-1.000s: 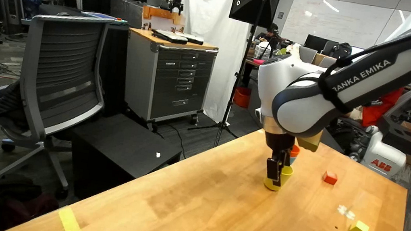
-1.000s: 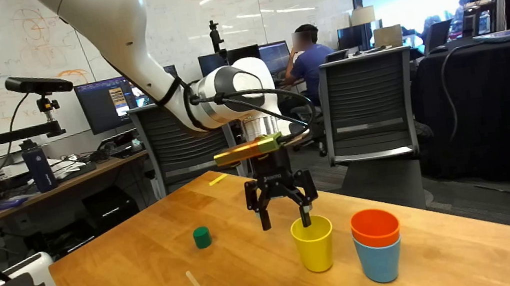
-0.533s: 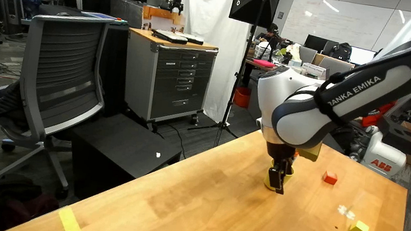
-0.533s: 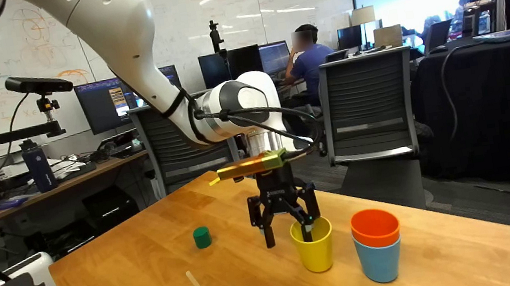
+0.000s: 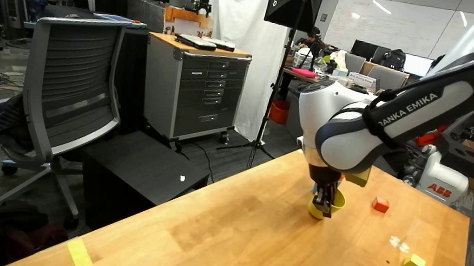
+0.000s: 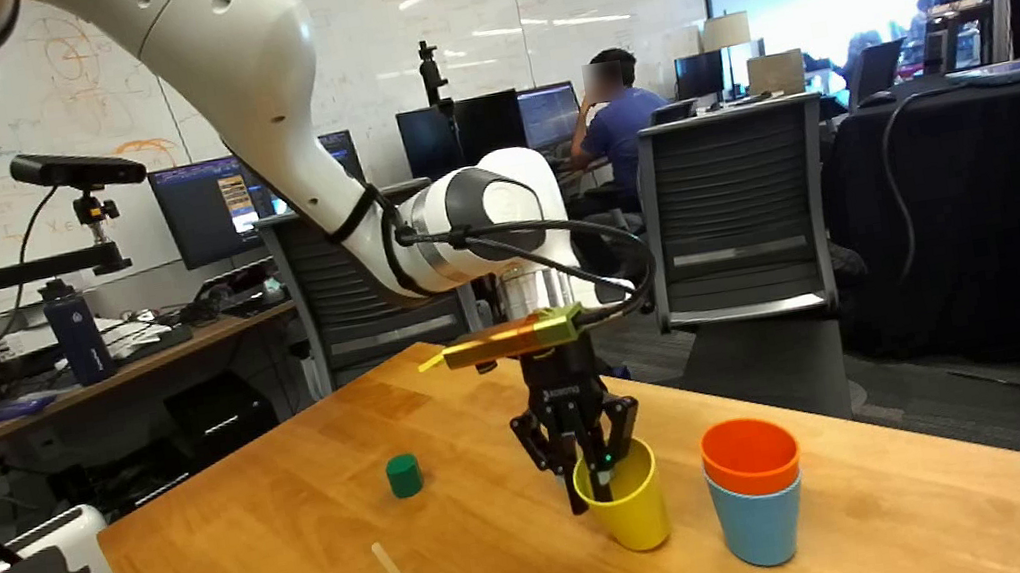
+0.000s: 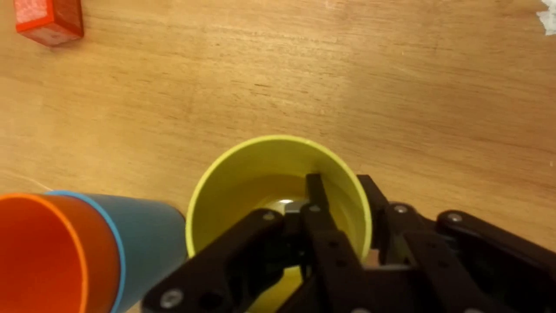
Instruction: Put the orange cup into the blue cup then the yellow cup into the orange cup
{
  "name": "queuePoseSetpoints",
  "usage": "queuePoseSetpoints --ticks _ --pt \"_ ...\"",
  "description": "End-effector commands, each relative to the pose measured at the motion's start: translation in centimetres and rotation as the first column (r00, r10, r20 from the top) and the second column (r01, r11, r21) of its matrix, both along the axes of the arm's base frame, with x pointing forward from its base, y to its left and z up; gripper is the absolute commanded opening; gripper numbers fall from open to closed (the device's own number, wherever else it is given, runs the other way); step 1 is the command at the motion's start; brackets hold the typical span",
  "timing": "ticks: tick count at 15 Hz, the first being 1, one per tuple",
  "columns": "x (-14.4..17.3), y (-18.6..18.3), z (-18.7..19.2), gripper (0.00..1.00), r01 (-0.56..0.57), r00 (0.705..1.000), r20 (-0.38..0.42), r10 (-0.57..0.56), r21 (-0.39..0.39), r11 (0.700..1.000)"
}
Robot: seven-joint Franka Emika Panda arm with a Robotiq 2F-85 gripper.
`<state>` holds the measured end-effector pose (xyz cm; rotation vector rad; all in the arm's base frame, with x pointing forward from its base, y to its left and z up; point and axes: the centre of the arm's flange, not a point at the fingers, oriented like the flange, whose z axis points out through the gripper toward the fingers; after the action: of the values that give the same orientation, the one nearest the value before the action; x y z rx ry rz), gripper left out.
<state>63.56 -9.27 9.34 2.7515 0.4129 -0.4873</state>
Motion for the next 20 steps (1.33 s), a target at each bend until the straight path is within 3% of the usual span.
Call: queuePoseSetpoints --ticks 1,12,20 --pt "0.7 -0.9 0.0 0.00 -0.014 1.000 0.015 0.014 -0.019 1.000" --pt "1.2 -0.9 0.8 0.02 0.000 1.000 0.026 0.000 -0.017 1.000" --pt "3.5 1.1 6.2 0.02 -0.005 0.994 0.114 0.004 0.011 1.000"
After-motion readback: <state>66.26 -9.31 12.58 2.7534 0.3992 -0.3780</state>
